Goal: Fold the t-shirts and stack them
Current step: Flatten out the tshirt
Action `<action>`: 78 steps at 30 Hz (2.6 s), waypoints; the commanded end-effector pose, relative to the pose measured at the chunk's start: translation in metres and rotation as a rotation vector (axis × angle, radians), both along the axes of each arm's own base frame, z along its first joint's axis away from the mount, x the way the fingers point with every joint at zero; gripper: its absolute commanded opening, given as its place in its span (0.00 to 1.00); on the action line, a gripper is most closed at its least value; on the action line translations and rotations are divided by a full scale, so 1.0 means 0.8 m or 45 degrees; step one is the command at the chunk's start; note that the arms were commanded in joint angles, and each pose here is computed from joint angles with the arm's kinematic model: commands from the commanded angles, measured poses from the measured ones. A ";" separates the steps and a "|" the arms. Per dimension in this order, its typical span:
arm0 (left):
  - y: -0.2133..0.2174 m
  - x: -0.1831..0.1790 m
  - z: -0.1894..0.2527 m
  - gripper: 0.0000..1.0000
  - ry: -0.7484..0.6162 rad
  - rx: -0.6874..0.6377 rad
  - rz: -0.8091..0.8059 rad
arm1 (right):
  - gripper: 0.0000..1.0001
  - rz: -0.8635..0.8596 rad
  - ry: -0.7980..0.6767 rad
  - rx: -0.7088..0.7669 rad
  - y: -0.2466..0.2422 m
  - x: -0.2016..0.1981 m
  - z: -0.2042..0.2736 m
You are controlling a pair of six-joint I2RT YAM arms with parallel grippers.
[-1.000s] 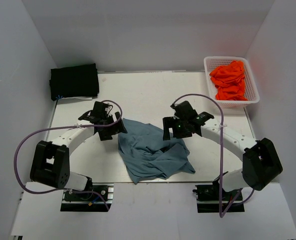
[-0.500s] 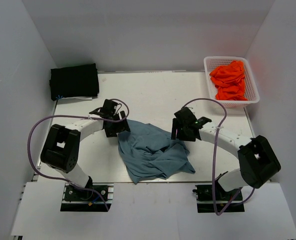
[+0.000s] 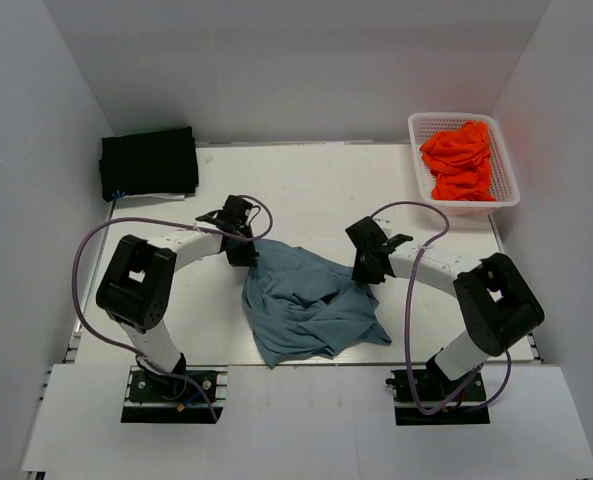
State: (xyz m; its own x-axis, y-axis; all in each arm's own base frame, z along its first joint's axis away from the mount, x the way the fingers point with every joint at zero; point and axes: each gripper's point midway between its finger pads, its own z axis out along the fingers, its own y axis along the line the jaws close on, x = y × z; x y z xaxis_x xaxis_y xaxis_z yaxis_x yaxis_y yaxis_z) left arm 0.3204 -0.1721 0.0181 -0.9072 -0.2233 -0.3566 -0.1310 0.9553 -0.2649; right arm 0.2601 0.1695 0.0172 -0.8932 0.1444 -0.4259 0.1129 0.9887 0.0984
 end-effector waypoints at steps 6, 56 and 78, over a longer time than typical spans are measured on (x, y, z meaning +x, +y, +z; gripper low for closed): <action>0.003 0.015 0.052 0.00 -0.090 0.061 0.004 | 0.00 -0.053 -0.047 0.029 0.002 0.018 0.004; 0.220 -0.158 0.679 0.00 -1.706 -0.380 0.803 | 0.00 -0.373 -1.937 0.187 -0.214 -0.081 0.741; 0.209 0.095 0.344 0.01 -0.862 0.432 1.140 | 0.00 -0.503 -1.379 -0.321 -0.136 0.187 0.459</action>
State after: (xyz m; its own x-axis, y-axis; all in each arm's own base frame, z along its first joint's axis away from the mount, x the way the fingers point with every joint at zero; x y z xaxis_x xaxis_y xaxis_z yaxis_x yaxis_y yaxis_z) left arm 0.3942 -0.0291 0.2655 -0.2085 -0.4447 -0.8711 -0.6729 0.7115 -0.2022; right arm 0.3876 0.0754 0.3504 -0.1037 0.0591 -0.9928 0.3195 0.9473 0.0230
